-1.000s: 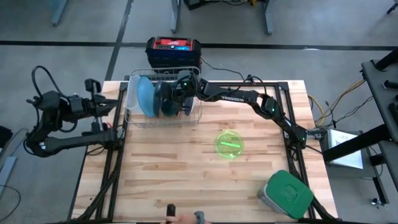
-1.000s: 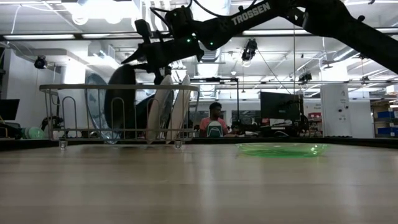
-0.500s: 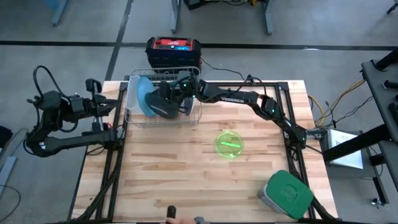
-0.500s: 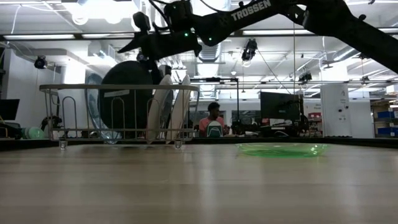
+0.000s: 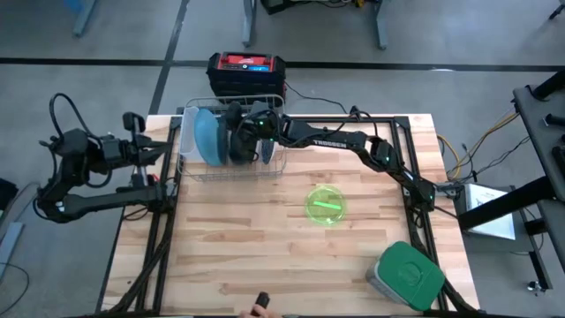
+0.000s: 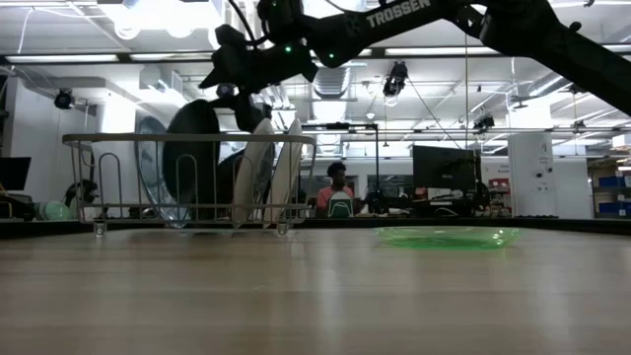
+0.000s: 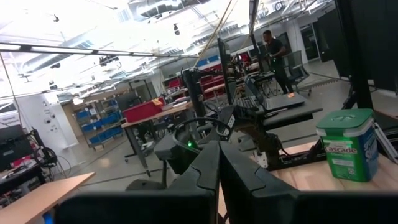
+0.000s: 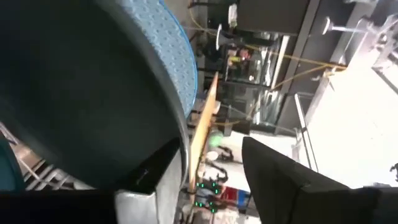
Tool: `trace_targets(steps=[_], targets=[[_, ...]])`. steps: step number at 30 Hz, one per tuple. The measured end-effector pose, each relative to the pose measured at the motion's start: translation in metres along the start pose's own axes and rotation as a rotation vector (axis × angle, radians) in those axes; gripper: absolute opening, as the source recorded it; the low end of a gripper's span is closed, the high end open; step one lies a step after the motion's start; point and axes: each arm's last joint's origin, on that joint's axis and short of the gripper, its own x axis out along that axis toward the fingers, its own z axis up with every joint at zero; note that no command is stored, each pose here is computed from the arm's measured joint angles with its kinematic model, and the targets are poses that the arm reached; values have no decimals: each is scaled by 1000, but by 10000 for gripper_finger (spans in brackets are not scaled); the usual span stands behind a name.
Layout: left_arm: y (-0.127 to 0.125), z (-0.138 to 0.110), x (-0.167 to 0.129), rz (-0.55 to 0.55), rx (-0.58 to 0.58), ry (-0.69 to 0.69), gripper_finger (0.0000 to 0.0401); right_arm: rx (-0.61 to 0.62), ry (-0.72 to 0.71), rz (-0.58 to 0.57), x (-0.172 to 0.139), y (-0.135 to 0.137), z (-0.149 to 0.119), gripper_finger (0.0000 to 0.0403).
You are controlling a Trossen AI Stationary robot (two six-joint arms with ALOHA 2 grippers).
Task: Sort dishes
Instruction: Put the dark green plate into the dish rack, then put the green plate into the dish rack
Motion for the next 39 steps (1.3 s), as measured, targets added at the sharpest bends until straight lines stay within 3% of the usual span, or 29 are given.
trace_targets(steps=[15, 19, 21, 23, 26, 31, 39], targets=[[-1, -3, 2, 1, 8, -2, 0, 25, 59, -37, 0, -4, 1, 273], [0, -2, 2, 2, 8, -7, 0, -13, 188, -56, -1, -7, -2, 306], [0, -2, 2, 3, 8, -6, 0, 81, 123, -63, -1, -10, -3, 319], [0, -2, 2, 3, 9, -8, 0, 82, 104, -7, -4, -12, 1, 330], [0, -2, 2, 3, 9, -8, 0, 33, 85, 57, -6, -12, 6, 333], [-1, -5, 4, 1, 7, 0, 0, 105, 90, 40, -7, -17, 3, 327], [-3, -14, 9, -9, 0, 29, 0, 1, 109, -59, -11, -39, -2, 325]])
